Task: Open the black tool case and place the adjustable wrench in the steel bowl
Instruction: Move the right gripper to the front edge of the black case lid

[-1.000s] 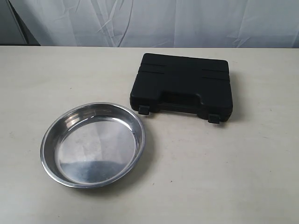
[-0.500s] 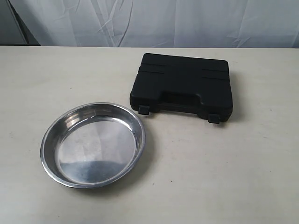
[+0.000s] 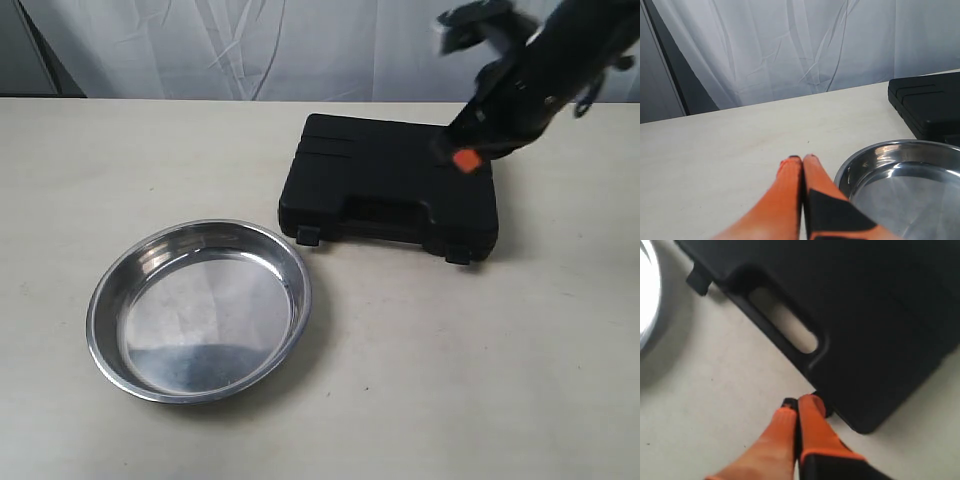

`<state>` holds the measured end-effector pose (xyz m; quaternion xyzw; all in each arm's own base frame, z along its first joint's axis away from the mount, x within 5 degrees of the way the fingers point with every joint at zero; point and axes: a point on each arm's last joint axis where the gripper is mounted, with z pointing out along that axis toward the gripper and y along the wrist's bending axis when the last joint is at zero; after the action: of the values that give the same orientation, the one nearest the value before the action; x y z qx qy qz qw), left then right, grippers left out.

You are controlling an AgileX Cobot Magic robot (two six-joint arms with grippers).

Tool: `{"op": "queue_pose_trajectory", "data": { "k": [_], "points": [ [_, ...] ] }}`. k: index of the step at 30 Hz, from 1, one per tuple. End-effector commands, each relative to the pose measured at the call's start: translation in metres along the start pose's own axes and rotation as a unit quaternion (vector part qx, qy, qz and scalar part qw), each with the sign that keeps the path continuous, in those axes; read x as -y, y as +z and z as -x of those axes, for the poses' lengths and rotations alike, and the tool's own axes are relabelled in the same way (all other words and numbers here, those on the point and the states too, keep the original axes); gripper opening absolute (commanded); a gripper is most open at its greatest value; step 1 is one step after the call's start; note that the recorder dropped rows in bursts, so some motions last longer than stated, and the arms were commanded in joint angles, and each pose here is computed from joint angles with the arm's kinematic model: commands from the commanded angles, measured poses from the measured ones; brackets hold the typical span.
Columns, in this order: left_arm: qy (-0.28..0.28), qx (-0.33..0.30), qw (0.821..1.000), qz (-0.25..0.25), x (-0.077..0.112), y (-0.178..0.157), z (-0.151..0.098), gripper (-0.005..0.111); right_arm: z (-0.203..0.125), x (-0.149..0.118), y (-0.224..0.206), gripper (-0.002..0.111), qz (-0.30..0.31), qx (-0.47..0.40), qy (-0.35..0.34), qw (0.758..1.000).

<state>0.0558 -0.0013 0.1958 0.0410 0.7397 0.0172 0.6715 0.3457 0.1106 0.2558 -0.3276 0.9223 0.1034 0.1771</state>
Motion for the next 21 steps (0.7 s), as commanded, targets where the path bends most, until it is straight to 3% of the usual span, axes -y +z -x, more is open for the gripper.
{"op": "queue_pose_trajectory", "data": {
  "k": [1, 7, 11, 16, 21],
  "points": [
    [-0.002, 0.002, 1.0, -0.002, 0.0, 0.0, 0.001, 0.0, 0.017, -0.02, 0.06, 0.011, 0.033, -0.077, -0.104, 0.991],
    [-0.002, 0.002, 1.0, -0.002, 0.0, 0.0, 0.001, 0.0, 0.03, -0.04, 0.091, 0.051, -0.016, -0.073, -0.19, 0.979],
    [-0.002, 0.002, 1.0, -0.002, 0.0, 0.0, 0.001, 0.0, 0.034, -0.04, 0.094, 0.047, -0.027, -0.057, -0.197, 0.978],
    [-0.002, 0.002, 1.0, -0.002, 0.0, 0.0, 0.001, 0.0, 0.032, -0.037, 0.1, 0.03, -0.035, -0.069, -0.208, 0.975],
    [-0.002, 0.002, 1.0, -0.002, 0.0, 0.0, 0.001, 0.0, 0.027, -0.033, 0.117, 0.037, -0.038, -0.089, -0.216, 0.972]
  ]
}}
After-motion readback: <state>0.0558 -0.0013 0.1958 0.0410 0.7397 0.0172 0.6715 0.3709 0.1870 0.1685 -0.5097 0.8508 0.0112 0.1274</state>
